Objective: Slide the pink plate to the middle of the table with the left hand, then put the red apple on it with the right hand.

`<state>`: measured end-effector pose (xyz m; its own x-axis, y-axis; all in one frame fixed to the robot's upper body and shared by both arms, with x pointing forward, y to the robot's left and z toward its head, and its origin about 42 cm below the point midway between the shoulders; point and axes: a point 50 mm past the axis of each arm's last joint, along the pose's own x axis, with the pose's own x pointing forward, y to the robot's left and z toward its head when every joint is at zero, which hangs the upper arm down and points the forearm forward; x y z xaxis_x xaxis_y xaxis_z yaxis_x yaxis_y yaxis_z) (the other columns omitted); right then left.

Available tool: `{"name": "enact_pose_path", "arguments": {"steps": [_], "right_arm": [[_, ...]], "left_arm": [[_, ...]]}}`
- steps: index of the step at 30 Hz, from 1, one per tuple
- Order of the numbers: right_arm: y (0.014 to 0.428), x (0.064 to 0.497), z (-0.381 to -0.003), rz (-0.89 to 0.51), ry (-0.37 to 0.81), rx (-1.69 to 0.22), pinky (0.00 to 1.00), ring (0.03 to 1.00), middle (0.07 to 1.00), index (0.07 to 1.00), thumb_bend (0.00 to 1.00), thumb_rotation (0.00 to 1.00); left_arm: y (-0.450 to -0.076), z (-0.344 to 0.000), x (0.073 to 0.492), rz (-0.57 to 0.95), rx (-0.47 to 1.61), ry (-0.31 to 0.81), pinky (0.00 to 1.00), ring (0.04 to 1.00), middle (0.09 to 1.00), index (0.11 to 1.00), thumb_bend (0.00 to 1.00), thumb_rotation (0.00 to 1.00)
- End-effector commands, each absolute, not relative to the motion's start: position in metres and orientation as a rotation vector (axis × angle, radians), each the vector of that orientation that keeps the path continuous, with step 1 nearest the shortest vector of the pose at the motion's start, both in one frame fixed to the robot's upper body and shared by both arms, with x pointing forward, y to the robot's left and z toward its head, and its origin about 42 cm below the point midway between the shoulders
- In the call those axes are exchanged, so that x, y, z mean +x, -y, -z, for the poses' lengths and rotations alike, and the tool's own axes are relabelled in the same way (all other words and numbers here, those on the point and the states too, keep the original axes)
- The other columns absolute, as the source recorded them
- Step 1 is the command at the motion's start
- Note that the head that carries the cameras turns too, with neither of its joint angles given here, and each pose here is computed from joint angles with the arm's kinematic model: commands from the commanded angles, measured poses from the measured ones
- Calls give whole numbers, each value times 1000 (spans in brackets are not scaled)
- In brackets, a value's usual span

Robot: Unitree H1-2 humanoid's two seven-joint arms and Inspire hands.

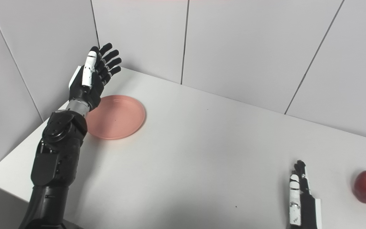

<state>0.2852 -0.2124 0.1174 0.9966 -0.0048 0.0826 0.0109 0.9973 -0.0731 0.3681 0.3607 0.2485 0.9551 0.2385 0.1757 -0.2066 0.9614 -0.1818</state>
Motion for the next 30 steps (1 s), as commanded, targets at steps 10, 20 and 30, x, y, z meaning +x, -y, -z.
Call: {"name": "enact_pose_path", "arguments": {"steps": [10, 20, 30], "right_arm": [[217, 288, -125, 9, 135, -83, 995, 972, 964, 958, 82, 1000], [217, 287, -127, 4, 133, -80, 1000, 977, 965, 956, 69, 1000], [218, 286, -129, 1, 134, -81, 1000, 976, 966, 959, 59, 1000]], "left_arm": [[-404, -273, 376, -295, -150, 273, 911, 898, 891, 872, 384, 1000], [-428, -268, 372, -355, -153, 245, 898, 881, 884, 875, 379, 1000], [-444, -257, 370, -378, -175, 211, 898, 886, 887, 873, 362, 1000]]}}
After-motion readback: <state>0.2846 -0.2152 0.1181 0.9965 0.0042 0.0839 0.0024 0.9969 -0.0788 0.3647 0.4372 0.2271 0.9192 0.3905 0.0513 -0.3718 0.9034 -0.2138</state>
